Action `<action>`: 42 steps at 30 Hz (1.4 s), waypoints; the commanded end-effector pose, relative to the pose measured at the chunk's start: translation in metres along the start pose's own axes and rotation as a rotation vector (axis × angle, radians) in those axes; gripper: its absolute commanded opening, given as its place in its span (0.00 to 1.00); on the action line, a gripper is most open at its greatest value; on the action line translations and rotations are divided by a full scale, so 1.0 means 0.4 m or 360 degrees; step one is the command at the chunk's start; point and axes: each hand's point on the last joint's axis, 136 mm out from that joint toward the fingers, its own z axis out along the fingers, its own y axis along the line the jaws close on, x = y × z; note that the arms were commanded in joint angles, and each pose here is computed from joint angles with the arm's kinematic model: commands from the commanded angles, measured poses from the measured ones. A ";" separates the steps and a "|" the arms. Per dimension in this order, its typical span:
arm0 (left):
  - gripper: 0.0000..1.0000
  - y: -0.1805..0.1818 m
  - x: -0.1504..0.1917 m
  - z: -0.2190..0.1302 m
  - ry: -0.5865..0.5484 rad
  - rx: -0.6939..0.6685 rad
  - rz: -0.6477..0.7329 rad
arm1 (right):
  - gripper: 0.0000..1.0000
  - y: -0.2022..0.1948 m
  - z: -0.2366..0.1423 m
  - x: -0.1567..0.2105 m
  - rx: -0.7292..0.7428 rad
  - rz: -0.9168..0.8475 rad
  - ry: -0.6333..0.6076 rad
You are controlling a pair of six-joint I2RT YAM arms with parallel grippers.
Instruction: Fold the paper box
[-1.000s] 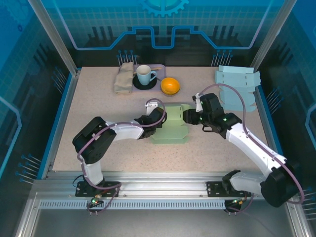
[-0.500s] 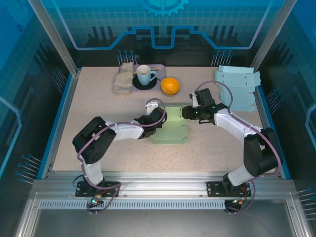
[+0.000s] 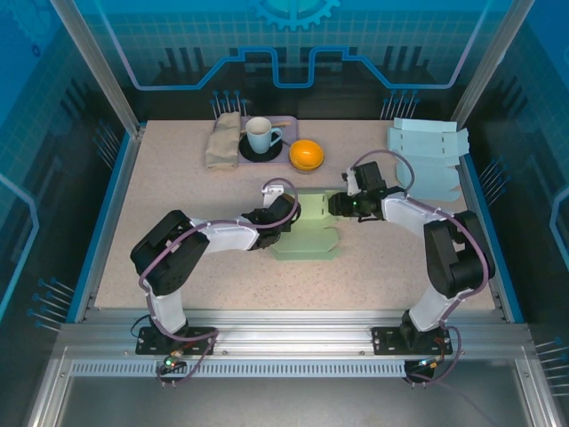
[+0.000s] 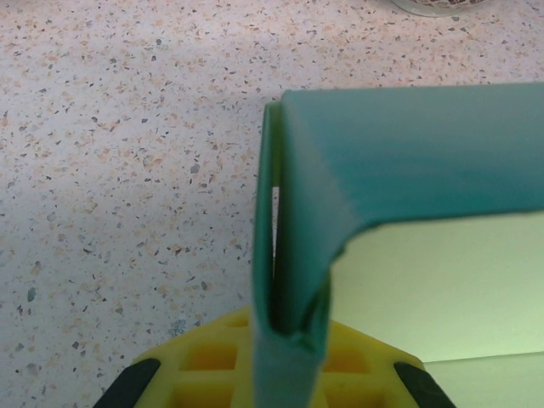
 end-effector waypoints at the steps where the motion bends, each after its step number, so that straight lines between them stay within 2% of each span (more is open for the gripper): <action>1: 0.00 -0.019 -0.018 -0.002 -0.0006 0.0025 -0.0026 | 0.47 -0.017 0.015 0.005 -0.0032 0.0048 -0.0012; 13: 0.00 -0.015 -0.007 0.006 0.0043 0.0001 -0.0085 | 0.47 0.031 0.032 0.028 -0.0279 0.0291 0.0033; 17: 0.00 -0.012 -0.003 0.010 0.0061 -0.0022 -0.0089 | 0.47 0.043 0.027 0.044 -0.0288 0.0328 0.0049; 24: 0.00 -0.015 -0.001 0.015 0.0075 -0.0023 -0.0102 | 0.46 0.087 0.014 0.059 -0.0383 0.0312 0.0040; 28: 0.00 -0.020 0.002 0.015 0.0079 -0.0012 -0.0091 | 0.46 0.139 -0.004 0.040 -0.0443 0.0184 0.0000; 32: 0.00 -0.020 0.005 0.016 0.0085 -0.0004 -0.0090 | 0.46 0.177 -0.016 0.018 -0.0410 0.0046 -0.0021; 36: 0.00 -0.022 0.004 0.016 0.0085 0.0000 -0.0092 | 0.46 0.189 -0.004 0.016 -0.0397 0.0053 0.0000; 42: 0.00 -0.020 0.005 0.013 0.0079 0.0005 -0.0098 | 0.45 0.170 0.047 0.060 -0.0344 0.0114 0.0088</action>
